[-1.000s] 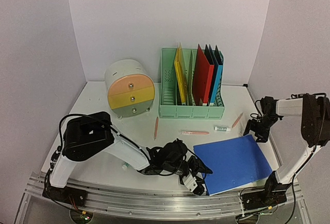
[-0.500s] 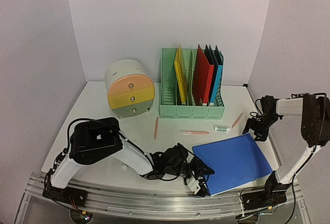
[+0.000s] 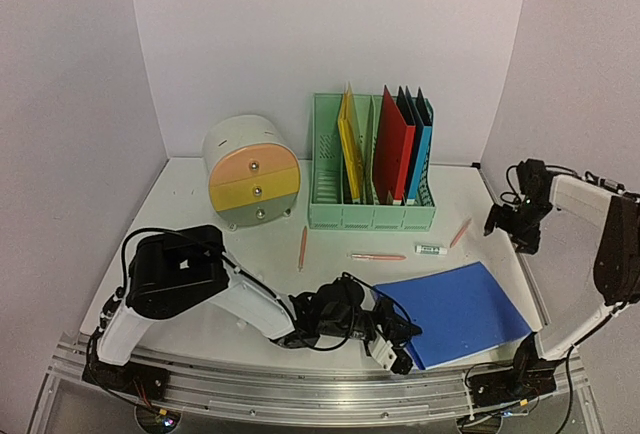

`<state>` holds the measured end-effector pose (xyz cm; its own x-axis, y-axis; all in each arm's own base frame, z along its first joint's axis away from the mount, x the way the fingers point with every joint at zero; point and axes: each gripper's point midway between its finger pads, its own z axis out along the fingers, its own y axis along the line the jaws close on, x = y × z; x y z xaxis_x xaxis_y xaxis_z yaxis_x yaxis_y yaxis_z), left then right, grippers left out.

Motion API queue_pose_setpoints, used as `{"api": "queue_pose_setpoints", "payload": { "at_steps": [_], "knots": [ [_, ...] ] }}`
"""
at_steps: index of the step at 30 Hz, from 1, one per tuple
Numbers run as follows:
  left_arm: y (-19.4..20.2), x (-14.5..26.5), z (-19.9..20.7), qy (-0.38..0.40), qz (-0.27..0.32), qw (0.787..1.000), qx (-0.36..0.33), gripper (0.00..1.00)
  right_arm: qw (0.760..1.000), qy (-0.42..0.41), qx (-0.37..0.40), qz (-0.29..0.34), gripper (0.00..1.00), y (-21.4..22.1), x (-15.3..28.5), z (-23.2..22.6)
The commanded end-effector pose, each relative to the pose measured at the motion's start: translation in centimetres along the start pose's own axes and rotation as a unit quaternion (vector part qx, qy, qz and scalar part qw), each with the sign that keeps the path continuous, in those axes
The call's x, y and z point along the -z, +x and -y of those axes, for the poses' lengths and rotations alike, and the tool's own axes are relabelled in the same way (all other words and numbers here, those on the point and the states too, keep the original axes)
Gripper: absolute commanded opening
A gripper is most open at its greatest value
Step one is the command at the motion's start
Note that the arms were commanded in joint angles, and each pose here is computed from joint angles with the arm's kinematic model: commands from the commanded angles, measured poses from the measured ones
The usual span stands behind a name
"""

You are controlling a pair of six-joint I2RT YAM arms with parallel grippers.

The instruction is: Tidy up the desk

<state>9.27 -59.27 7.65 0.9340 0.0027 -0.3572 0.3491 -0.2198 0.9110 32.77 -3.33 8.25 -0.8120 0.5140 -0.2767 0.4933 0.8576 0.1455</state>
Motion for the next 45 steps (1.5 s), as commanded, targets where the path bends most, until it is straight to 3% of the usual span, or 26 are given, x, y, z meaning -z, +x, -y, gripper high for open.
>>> {"api": "queue_pose_setpoints", "payload": {
  "at_steps": [1, 6, 11, 15, 20, 27, 29, 32, 36, 38, 41, 45],
  "knots": [
    [-3.8, 1.8, -9.9, -0.083, 0.038, 0.993, 0.075, 0.00, 0.993, 0.042, -0.015, 0.113, 0.98, -5.7, 8.8, 0.4],
    [-5.9, 2.5, -15.9, -0.081, 0.064, 0.981, 0.163, 0.00, 0.982, 0.005, -0.031, 0.185, 0.98, -9.2, 17.0, -1.4],
    [-6.2, 3.4, -21.1, -0.025, 0.074, 0.953, 0.291, 0.00, 0.971, -0.136, 0.015, 0.195, 0.96, -9.7, 22.7, -6.6],
    [-6.0, 4.7, -23.8, 0.012, 0.068, 0.931, 0.358, 0.00, 0.939, -0.268, 0.084, 0.199, 0.92, -8.0, 27.2, -10.8],
    [-6.6, 7.6, -24.6, 0.047, 0.058, 0.910, 0.408, 0.00, 0.887, -0.361, 0.169, 0.232, 0.90, -5.8, 32.4, -13.2],
    [-6.1, 11.5, -26.6, 0.065, 0.034, 0.859, 0.507, 0.00, 0.855, -0.436, 0.203, 0.192, 0.87, -3.2, 35.0, -16.6],
    [-5.9, 12.4, -27.0, 0.062, 0.022, 0.854, 0.517, 0.00, 0.874, -0.428, 0.165, 0.159, 0.86, -3.3, 34.2, -17.8],
    [-4.9, 13.5, -25.9, 0.042, -0.013, 0.859, 0.511, 0.00, 0.913, -0.391, 0.097, 0.062, 0.76, -2.2, 31.1, -19.4],
    [-3.2, 15.0, -24.9, -0.008, -0.054, 0.876, 0.480, 0.00, 0.928, -0.370, 0.046, -0.013, 0.80, 0.4, 31.0, -19.3],
    [-1.9, 15.5, -24.9, -0.046, -0.076, 0.871, 0.483, 0.00, 0.931, -0.357, 0.024, -0.069, 0.88, 2.5, 30.2, -18.4],
    [-1.5, 16.4, -24.9, -0.074, -0.076, 0.851, 0.514, 0.00, 0.916, -0.361, -0.019, -0.172, 0.89, 6.2, 28.5, -17.9],
    [-1.5, 16.9, -24.1, -0.076, -0.077, 0.829, 0.549, 0.00, 0.905, -0.364, -0.070, -0.208, 0.89, 6.5, 29.0, -18.3]
  ]
}}
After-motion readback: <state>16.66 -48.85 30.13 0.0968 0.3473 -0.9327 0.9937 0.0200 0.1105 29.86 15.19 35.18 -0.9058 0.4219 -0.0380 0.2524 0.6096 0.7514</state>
